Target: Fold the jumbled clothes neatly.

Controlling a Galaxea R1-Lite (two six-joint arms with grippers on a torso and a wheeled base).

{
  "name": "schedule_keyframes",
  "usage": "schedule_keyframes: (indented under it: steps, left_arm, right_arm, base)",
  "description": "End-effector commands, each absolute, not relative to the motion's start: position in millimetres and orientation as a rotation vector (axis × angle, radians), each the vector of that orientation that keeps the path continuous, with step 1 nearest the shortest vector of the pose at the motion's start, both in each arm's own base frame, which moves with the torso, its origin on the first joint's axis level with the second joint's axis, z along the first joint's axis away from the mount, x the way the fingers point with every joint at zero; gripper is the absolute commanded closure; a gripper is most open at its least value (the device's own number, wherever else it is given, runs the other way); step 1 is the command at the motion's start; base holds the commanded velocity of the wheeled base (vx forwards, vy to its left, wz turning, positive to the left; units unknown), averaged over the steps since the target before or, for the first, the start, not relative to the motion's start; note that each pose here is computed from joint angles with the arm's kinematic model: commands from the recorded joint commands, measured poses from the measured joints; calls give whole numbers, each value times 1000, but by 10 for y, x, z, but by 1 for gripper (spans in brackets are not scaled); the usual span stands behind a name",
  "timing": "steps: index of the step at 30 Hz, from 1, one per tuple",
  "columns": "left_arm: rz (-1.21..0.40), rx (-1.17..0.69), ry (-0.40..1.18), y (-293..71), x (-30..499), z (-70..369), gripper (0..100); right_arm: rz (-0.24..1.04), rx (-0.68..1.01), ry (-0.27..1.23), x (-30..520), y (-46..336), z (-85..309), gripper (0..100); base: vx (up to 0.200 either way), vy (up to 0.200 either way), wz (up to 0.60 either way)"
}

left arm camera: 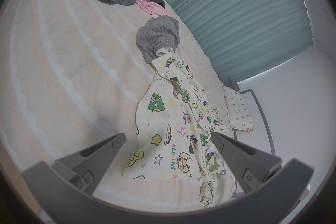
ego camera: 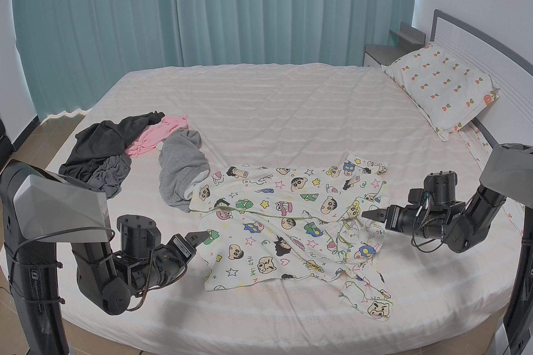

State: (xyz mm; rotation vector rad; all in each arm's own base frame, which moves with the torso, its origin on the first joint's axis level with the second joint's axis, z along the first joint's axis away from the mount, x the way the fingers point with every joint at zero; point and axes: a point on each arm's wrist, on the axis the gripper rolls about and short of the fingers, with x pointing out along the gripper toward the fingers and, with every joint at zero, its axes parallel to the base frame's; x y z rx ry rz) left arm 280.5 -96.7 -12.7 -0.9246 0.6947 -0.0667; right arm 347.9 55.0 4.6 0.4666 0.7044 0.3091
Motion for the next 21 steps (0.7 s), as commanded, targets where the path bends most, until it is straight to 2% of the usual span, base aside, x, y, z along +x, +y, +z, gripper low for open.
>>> schedule_keyframes:
  steps: [1, 9, 21]
  left_arm:
    - [-62, -925, 698, -961, 2801, -138, 0]
    - [-65, -925, 698, -967, 2803, -136, 0]
    - [-64, -923, 699, -966, 2802, -137, 0]
  right_arm:
    - [265, 497, 738, 3499, 413, -90, 0]
    - [243, 518, 820, 3404, 335, -314, 0]
    - [216, 524, 829, 3456, 253, -411, 0]
  base:
    - [0, 0, 0]
    - [0, 0, 0]
    - [0, 0, 0]
